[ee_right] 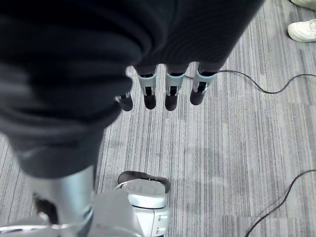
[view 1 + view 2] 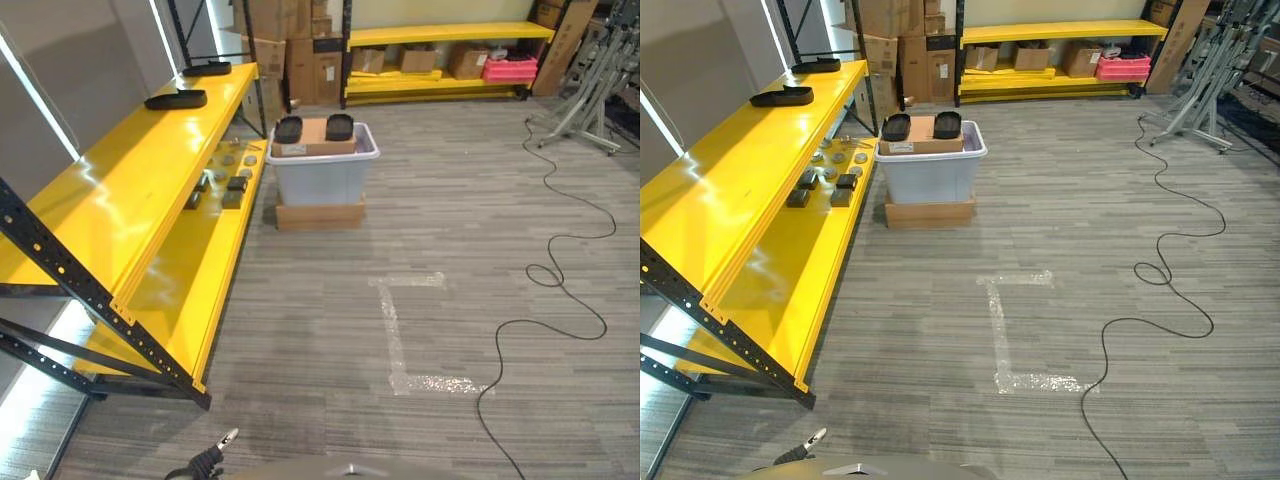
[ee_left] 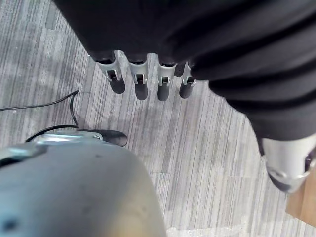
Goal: Move parts from the plastic box to the shelf.
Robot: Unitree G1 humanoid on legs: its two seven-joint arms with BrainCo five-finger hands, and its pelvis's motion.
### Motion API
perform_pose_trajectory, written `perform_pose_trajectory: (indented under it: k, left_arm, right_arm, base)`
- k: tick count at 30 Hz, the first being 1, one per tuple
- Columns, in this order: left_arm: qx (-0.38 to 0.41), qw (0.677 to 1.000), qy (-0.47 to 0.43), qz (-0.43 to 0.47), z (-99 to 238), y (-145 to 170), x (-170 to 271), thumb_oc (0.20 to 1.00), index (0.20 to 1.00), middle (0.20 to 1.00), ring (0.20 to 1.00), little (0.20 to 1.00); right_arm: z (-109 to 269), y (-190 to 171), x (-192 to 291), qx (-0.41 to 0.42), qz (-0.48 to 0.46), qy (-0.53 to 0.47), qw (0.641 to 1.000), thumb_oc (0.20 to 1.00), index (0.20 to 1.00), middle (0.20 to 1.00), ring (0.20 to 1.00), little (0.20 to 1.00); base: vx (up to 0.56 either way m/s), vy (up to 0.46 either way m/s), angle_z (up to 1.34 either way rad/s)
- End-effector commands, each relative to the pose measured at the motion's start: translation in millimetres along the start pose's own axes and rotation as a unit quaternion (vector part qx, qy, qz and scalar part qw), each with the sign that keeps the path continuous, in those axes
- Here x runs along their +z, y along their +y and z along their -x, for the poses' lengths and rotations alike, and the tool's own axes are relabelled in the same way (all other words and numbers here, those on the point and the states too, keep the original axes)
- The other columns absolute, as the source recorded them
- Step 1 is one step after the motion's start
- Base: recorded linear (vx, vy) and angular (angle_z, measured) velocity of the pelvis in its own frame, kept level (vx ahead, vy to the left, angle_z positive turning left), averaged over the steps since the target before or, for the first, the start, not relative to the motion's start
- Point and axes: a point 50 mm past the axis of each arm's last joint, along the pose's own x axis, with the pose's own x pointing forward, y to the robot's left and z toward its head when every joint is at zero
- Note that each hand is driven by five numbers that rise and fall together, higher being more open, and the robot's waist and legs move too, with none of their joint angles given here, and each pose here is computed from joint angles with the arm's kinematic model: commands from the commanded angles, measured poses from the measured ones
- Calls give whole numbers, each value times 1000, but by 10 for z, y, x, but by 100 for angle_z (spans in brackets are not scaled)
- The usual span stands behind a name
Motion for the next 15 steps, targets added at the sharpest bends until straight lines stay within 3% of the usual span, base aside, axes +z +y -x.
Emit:
perform_pose_trajectory:
  k: [1,15]
  left_arm:
    - [16,999,-32,20,-23,59,213,1000,1000,1000,1000,1000]
    - [62,997,-17,43,-26,106,191,1000,1000,1000,1000,1000]
  right_arm:
    - [20,72,124,6,25,-2,1000,1000,1000,1000,1000,1000]
    - [21,113,121,11,28,-5,1000,1000,1000,1000,1000,1000]
  base:
    - [0,0,0]
    - [-1,-1,0]
